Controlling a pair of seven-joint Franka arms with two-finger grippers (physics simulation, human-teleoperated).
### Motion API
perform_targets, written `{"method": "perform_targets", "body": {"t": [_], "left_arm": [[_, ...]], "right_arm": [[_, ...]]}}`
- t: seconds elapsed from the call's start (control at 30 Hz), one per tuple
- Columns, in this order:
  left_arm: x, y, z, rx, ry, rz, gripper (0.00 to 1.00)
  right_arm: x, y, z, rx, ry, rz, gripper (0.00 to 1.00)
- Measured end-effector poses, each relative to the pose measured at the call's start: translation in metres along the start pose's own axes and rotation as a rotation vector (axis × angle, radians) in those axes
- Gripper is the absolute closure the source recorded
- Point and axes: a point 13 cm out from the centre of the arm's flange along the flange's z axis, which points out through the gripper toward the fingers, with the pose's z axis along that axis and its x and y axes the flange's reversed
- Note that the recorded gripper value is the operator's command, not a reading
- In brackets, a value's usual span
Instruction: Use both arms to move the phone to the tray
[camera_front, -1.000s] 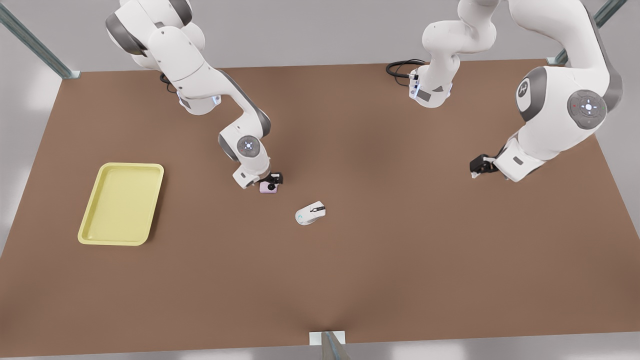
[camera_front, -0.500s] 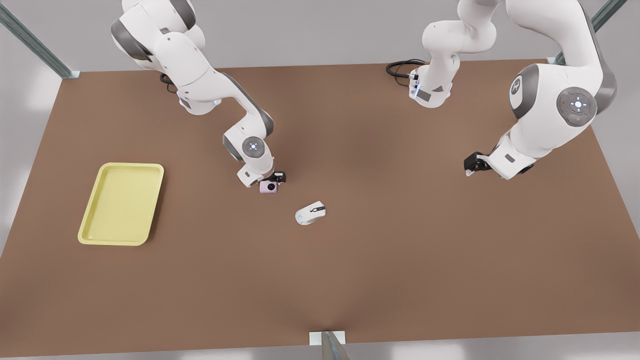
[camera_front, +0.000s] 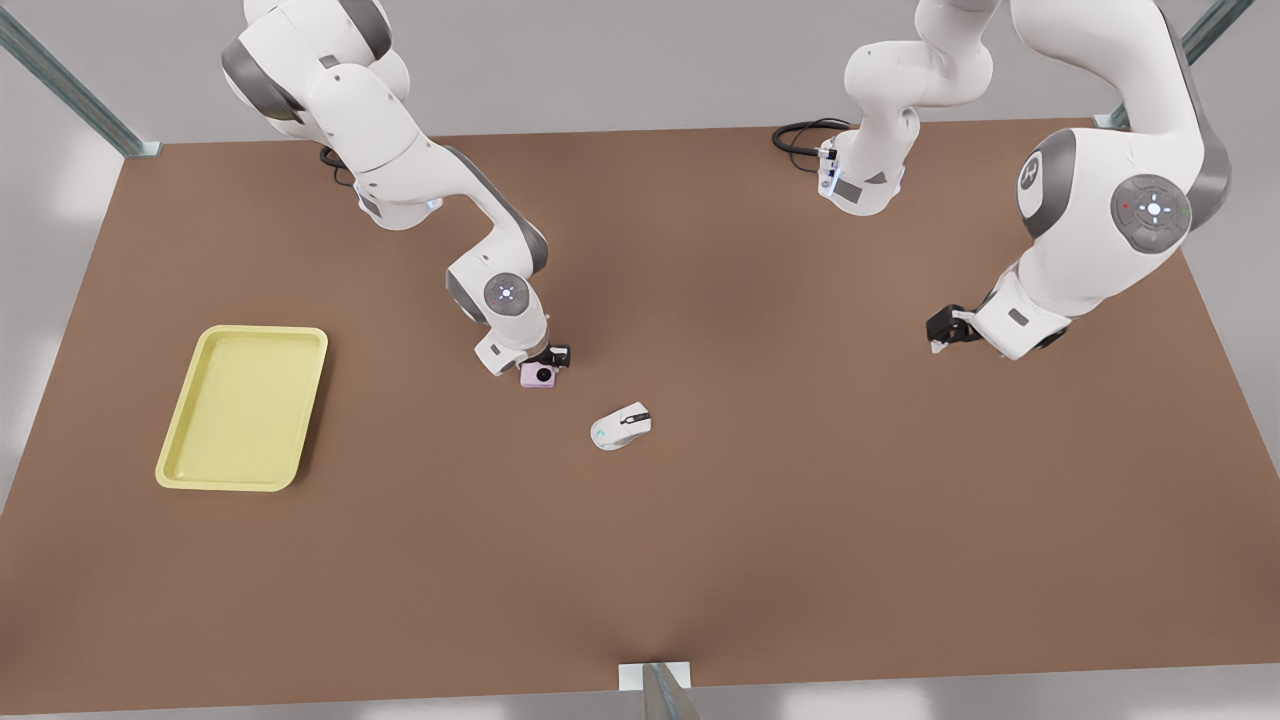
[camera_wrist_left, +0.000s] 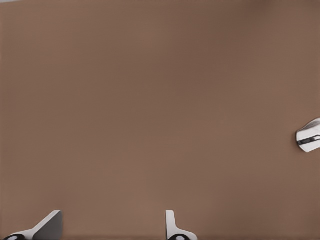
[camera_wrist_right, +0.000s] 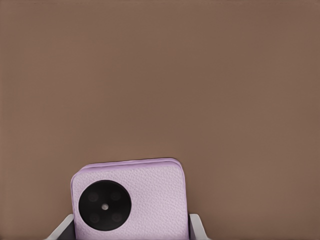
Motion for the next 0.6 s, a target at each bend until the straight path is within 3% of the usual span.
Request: {"method": "perform_targets", "body": {"t": [0.23, 0.43, 0.6], "left_arm": [[0.000, 0.000, 0.001, 0.000, 0.002, -0.001, 0.00], [-0.002, -0.009, 0.002, 0.001, 0.000, 0.009, 0.00], [-0.013, -0.044, 0.002, -0.010, -0.009, 0.062, 0.00]], "right_arm": [[-0.067, -0.037, -0.062, -0.038, -0.089, 0.076, 0.23], [-0.171, -0.230, -0.165, 0.004, -0.154, 0.304, 0.23], [-0.115, -0.434, -0.166, 0.082, -0.018, 0.465, 0.23]]}}
